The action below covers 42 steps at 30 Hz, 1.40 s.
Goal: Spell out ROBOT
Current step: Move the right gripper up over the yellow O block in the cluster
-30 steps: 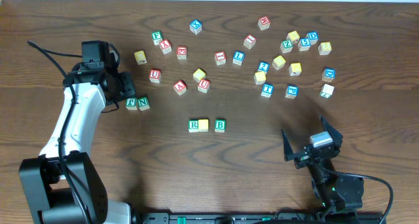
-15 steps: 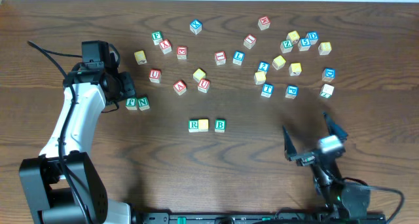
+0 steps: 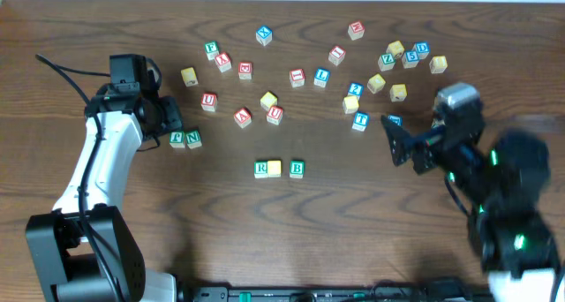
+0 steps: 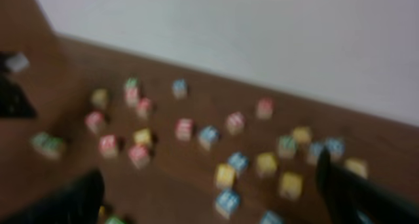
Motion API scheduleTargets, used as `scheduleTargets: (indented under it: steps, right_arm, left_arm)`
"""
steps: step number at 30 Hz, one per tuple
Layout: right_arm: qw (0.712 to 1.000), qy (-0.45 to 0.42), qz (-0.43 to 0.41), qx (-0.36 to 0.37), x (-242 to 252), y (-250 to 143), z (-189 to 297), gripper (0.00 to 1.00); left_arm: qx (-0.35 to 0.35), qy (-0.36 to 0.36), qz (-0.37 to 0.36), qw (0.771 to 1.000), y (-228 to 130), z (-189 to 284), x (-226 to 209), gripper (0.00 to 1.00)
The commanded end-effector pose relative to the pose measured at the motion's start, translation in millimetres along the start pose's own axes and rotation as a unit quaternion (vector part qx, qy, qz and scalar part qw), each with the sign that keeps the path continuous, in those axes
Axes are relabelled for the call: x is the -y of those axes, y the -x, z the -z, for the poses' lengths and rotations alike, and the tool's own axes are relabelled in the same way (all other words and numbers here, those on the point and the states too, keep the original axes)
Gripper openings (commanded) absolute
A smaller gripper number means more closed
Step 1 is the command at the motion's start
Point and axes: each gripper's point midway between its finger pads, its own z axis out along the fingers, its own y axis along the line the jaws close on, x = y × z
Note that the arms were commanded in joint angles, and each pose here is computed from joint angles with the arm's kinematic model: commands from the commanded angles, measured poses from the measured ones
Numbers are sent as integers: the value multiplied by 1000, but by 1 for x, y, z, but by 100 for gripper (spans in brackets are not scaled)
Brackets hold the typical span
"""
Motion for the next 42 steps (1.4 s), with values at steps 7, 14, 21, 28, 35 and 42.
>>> scheduleTargets:
  steps: [7,14,21,28,35,42]
  right_arm:
    - [966,74,-98,-227,15,-54,-107,99]
    - [954,-1,-168,-247,43,-70,-133,99]
    - [937,-67,-186,-288,64,-39,-125,99]
    - [915,-51,-145,-372,67,-26,-123,99]
    - [881,-50,-94,-461,83,-53,-135,99]
    - [880,-44,-82,-466,89,-65,-151,99]
  left_arm:
    - [14,2,-5,1000,8,7,0,45]
    - [14,2,-5,1000,8,7,0,45]
    - [14,2,-5,1000,8,7,0,45]
    - [14,2,-5,1000,8,7,0,45]
    - [14,2,-5,1000,8,7,0,45]
    - [14,2,-5,1000,8,7,0,45]
